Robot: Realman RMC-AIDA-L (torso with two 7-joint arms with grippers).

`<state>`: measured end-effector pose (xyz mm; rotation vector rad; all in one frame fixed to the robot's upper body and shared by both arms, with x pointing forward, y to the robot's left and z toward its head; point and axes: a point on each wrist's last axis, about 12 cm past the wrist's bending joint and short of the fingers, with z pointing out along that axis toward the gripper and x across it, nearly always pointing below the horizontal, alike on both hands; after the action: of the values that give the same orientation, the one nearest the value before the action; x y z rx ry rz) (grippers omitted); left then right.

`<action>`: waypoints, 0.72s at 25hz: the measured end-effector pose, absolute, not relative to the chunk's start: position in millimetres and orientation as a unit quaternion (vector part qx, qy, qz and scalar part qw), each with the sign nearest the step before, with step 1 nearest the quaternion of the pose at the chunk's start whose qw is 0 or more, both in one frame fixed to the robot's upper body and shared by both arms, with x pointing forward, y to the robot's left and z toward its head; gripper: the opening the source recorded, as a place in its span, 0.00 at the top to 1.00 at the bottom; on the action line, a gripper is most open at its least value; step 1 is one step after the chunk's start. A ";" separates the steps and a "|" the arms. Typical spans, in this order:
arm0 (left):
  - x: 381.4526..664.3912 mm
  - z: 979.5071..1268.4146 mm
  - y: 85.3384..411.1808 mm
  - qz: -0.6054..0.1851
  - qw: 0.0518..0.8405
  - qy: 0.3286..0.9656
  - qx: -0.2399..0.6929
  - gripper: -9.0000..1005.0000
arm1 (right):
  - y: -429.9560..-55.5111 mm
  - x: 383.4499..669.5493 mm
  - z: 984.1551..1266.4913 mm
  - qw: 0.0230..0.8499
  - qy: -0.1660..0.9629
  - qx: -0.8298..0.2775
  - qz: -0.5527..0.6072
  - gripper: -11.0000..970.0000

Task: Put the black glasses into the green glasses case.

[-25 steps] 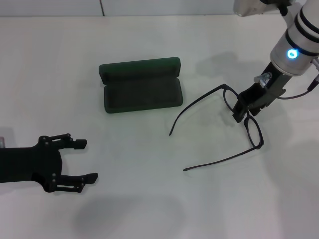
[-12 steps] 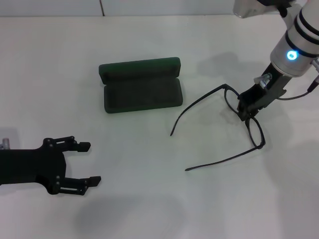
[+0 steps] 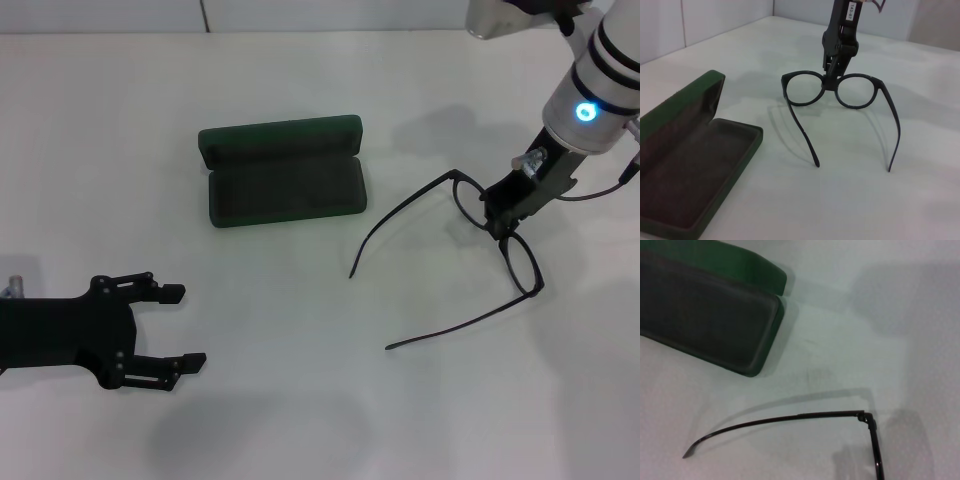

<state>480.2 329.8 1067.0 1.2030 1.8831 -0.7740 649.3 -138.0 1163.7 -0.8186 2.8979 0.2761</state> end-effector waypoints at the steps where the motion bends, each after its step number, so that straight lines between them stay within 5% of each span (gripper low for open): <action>1: 480.2 1067.0 329.8 -0.303 0.378 0.737 0.471 0.11 | -137.8 649.3 1163.8 0.059 0.956 -0.272 0.090 0.92; 18: 482.0 1067.5 326.1 -0.308 0.377 0.735 0.471 0.11 | -169.7 648.3 1182.5 0.107 0.942 -0.271 0.165 0.92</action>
<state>482.0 326.1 1067.5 1.2049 1.8803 -0.7872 648.3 -169.7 1182.5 -0.7969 2.7752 0.4845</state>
